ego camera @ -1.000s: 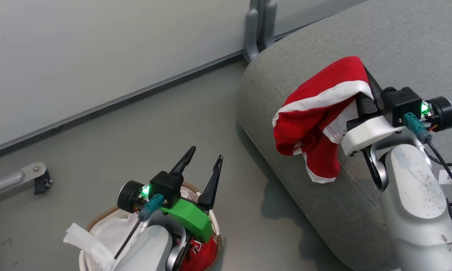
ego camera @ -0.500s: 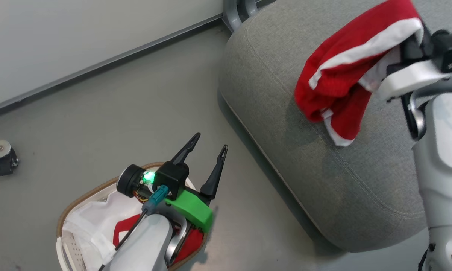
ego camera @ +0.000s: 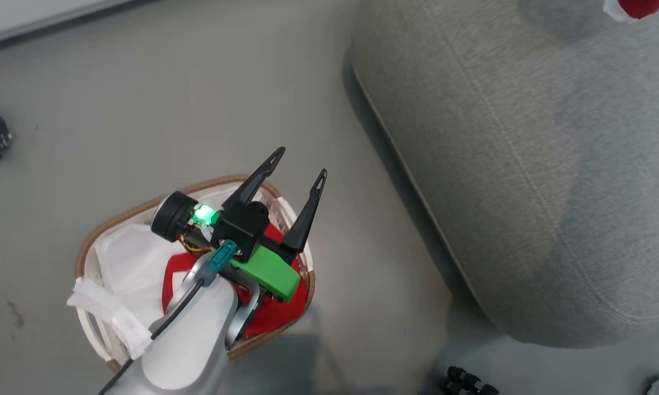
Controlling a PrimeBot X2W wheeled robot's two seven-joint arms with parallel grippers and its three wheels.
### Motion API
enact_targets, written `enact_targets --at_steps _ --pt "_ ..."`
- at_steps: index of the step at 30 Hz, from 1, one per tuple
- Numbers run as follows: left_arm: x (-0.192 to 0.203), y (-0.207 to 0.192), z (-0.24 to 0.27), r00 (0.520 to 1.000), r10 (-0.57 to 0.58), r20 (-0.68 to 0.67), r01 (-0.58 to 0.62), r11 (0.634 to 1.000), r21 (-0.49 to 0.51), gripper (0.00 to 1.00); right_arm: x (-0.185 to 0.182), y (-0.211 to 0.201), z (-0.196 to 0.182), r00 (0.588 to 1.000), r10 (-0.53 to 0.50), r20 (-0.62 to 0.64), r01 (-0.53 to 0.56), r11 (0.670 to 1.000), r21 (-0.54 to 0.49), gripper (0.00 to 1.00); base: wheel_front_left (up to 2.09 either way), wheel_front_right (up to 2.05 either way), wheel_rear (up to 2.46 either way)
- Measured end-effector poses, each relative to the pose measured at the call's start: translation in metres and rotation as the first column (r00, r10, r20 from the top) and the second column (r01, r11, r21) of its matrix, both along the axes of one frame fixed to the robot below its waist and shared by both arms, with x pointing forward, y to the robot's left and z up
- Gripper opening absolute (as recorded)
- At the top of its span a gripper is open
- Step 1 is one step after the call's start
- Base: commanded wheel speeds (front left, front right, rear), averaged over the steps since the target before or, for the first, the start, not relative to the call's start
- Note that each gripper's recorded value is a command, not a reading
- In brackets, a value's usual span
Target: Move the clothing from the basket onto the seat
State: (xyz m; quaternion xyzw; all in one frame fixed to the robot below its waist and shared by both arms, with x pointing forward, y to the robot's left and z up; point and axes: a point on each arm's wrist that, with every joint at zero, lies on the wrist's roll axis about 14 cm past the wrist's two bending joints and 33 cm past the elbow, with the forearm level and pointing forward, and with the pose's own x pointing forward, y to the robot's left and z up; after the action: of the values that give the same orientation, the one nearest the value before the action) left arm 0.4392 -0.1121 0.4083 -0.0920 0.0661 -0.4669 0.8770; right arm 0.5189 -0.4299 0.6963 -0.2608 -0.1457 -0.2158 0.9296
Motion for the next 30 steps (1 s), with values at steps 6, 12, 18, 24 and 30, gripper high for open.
enact_targets --at_steps 6,12,18,24,30 --pt "0.015 0.022 -0.035 0.997 0.054 -0.048 -0.052 0.998 0.036 1.0 0.022 -0.02 -0.063 0.993 -0.054 -0.106 0.06 0.997 0.056 0.0 0.0 0.0 0.0" --pt "0.019 0.039 -0.07 0.99 0.093 -0.104 -0.085 0.993 0.08 1.0 0.022 -0.019 -0.178 0.945 -0.064 -0.32 0.117 0.982 0.148 0.0 0.0 0.0 0.0" --pt "0.018 0.044 -0.087 0.986 0.1 -0.135 -0.087 0.991 0.101 1.0 0.007 -0.009 -0.244 0.898 -0.052 -0.436 0.156 0.966 0.206 0.0 0.0 0.0 0.0" --pt "0.018 0.041 -0.082 0.988 0.092 -0.127 -0.08 0.992 0.098 1.0 -0.017 -0.006 -0.258 0.883 -0.059 -0.466 0.183 0.957 0.226 1.0 0.0 0.0 0.0" --pt "0.018 0.041 -0.069 0.989 0.1 -0.112 -0.089 0.992 0.094 1.0 -0.039 0.003 -0.257 0.884 -0.044 -0.465 0.171 0.957 0.234 1.0 0.0 0.0 0.0"
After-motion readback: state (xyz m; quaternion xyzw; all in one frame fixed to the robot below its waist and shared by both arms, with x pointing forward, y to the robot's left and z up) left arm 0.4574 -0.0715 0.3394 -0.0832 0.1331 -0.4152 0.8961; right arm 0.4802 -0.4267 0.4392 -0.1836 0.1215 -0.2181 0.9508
